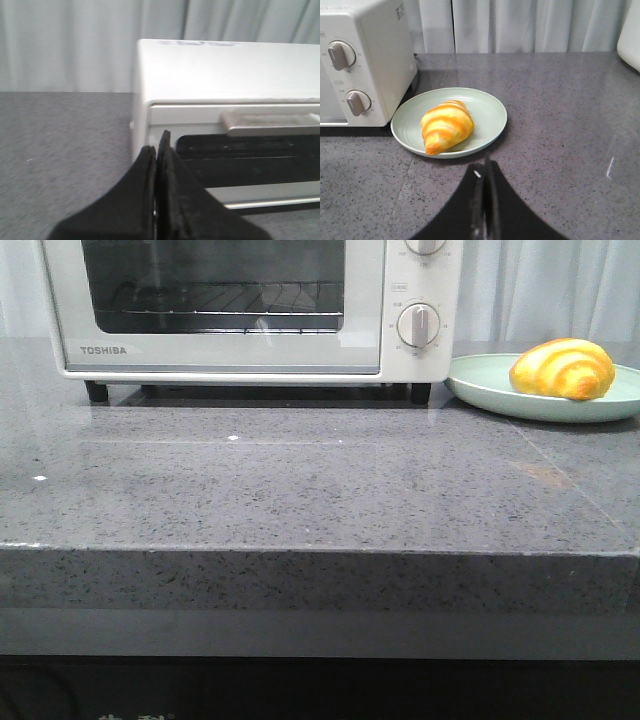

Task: Put bread in oven
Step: 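Pull the oven door handle down with the left gripper to open it, then reach the right gripper to the croissant on the green plate and grasp it, then lift the croissant with the right gripper and carry it into the oven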

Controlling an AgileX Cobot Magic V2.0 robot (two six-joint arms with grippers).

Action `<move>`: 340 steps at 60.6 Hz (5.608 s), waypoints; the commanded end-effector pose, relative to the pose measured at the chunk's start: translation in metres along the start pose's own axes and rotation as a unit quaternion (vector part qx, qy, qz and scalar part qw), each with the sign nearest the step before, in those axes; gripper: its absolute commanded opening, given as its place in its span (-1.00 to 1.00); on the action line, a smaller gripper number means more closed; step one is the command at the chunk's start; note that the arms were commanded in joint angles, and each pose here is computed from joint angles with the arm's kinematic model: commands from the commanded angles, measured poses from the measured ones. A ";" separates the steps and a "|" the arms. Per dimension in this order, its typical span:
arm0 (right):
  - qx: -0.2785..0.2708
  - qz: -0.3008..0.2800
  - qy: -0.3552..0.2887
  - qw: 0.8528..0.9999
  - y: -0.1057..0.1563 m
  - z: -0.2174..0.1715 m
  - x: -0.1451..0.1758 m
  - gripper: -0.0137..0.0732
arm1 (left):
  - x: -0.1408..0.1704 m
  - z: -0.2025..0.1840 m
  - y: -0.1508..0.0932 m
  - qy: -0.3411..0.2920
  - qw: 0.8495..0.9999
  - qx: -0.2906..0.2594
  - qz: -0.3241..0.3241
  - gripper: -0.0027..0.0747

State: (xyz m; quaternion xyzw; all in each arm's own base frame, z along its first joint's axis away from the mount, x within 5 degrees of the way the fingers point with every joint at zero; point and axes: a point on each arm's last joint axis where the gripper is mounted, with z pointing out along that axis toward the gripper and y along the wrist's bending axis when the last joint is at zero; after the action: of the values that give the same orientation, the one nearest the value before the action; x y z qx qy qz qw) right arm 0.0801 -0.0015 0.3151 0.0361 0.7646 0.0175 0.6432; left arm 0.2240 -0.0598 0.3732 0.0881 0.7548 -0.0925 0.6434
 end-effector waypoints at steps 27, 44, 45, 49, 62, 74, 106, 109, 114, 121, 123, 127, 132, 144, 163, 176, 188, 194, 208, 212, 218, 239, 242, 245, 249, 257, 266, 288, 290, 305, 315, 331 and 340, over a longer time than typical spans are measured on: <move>0.001 -0.001 -0.057 0.998 0.001 -0.002 -0.019 -0.84 | -0.030 0.112 -0.074 -0.024 0.994 0.105 0.013 -0.98; 0.001 -0.001 -0.057 0.998 0.001 -0.002 -0.019 -0.84 | -0.016 0.099 -0.087 0.081 0.989 0.119 0.030 -0.98; 0.001 -0.001 -0.057 0.998 0.001 -0.002 -0.019 -0.84 | -0.015 0.098 -0.089 0.091 0.988 0.121 0.032 -0.98; 0.001 -0.001 -0.057 0.998 0.001 -0.002 -0.019 -0.84 | -0.010 0.088 -0.099 0.132 0.981 0.134 0.042 -0.98; 0.001 -0.001 -0.057 0.998 0.001 -0.002 -0.019 -0.84 | -0.008 0.033 -0.126 0.160 0.965 0.198 0.068 -0.99; 0.001 -0.001 -0.057 0.998 0.001 -0.002 -0.019 -0.84 | -0.018 0.003 -0.109 0.088 0.976 0.198 0.027 -0.98; -0.006 0.026 0.001 1.000 0.002 0.010 -0.016 -0.84 | 0.011 -0.037 0.004 0.035 0.999 -0.011 -0.029 -0.99; -0.008 0.036 0.025 0.999 0.003 0.016 -0.015 -0.84 | 0.019 -0.045 0.011 0.035 0.998 -0.030 -0.033 -0.99; -0.011 0.051 0.055 0.997 0.004 0.030 -0.016 -0.84 | 0.029 -0.061 0.019 0.029 0.997 -0.057 -0.039 -0.99; -0.011 0.064 0.081 0.995 0.005 0.048 -0.021 -0.84 | 0.037 -0.081 0.025 0.014 0.996 -0.080 -0.042 -0.98; -0.012 0.068 0.087 0.994 0.005 0.054 -0.024 -0.84 | 0.038 -0.086 0.025 0.009 0.996 -0.082 -0.042 -0.98; -0.011 0.072 0.090 0.993 0.005 0.064 -0.029 -0.77 | 0.039 -0.092 0.025 0.002 0.995 -0.086 -0.043 -0.98; -0.009 0.074 0.083 0.994 0.005 0.074 -0.037 -0.52 | 0.040 -0.096 0.024 0.002 0.995 -0.086 -0.044 -0.98; -0.013 0.115 0.100 0.988 0.007 0.117 -0.055 0.50 | 0.039 -0.097 0.024 0.001 0.995 -0.086 -0.044 -0.98; -0.015 0.172 0.148 0.974 0.010 0.208 -0.070 0.65 | 0.040 -0.097 0.024 0.002 0.995 -0.086 -0.044 -0.98; -0.018 0.178 0.208 0.962 0.012 0.256 -0.062 0.65 | 0.040 -0.097 0.024 0.002 0.995 -0.086 -0.044 -0.98; -0.025 0.176 0.259 0.949 0.014 0.280 -0.055 0.65 | 0.040 -0.097 0.024 0.002 0.995 -0.086 -0.044 -0.98; -0.027 0.173 0.270 0.947 0.014 0.284 -0.054 0.65 | 0.040 -0.097 0.024 0.002 0.995 -0.086 -0.044 -0.98; -0.025 0.161 0.302 0.939 0.014 0.286 -0.044 0.65 | 0.040 -0.097 0.024 0.002 0.995 -0.086 -0.044 -0.98; -0.024 0.161 0.308 0.937 0.014 0.287 -0.041 0.59 | 0.040 -0.097 0.024 0.002 0.995 -0.086 -0.044 -0.98; -0.024 0.161 0.308 0.937 0.014 0.288 -0.041 0.29 | 0.040 -0.097 0.024 0.002 0.995 -0.086 -0.044 -0.98; -0.026 0.160 0.277 0.947 0.014 0.281 -0.055 -0.26 | 0.040 -0.097 0.024 0.002 0.995 -0.086 -0.044 -0.98; -0.026 0.154 0.268 0.951 0.014 0.276 -0.061 -0.26 | 0.040 -0.097 0.024 0.002 0.995 -0.086 -0.044 -0.98; -0.027 0.145 0.255 0.956 0.014 0.269 -0.069 -0.26 | 0.040 -0.097 0.024 0.002 0.995 -0.086 -0.044 -0.98; -0.028 0.136 0.245 0.960 0.014 0.257 -0.079 -0.26 | 0.040 -0.097 0.024 0.002 0.995 -0.086 -0.044 -0.98; -0.038 0.127 0.231 0.964 0.018 0.226 -0.095 -0.26 | 0.040 -0.097 0.024 0.002 0.995 -0.086 -0.044 -0.98; -0.067 0.113 0.228 0.965 0.036 0.188 -0.089 -0.26 | 0.039 -0.097 0.024 0.001 0.995 -0.086 -0.044 -0.98; -0.242 0.106 0.210 0.942 0.116 0.117 -0.062 -0.26 | 0.039 -0.097 0.024 -0.003 0.995 -0.085 -0.044 -0.98; -0.254 0.105 0.202 0.940 0.123 0.117 -0.062 -0.26 | 0.039 -0.097 0.024 -0.004 0.995 -0.085 -0.044 -0.98; -0.301 0.100 0.175 0.932 0.186 0.156 -0.071 -0.26 | 0.038 -0.097 0.024 -0.007 0.995 -0.085 -0.044 -0.98; -0.301 0.113 0.170 0.931 0.212 0.193 -0.077 -0.26 | 0.038 -0.097 0.024 -0.007 0.995 -0.085 -0.044 -0.98; -0.295 0.158 0.141 0.932 0.238 0.237 -0.079 -0.26 | 0.038 -0.097 0.024 -0.007 0.995 -0.085 -0.044 -0.98; -0.280 0.181 0.104 0.937 0.237 0.249 -0.080 -0.26 | 0.038 -0.097 0.024 -0.007 0.995 -0.085 -0.044 -0.98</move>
State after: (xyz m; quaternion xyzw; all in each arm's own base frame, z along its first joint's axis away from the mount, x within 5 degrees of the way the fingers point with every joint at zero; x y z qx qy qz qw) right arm 0.3438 0.2325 0.3273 -0.0388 0.8293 0.3270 0.4515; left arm 0.1305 -0.0117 0.3338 0.0055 0.7935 -0.0471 0.6067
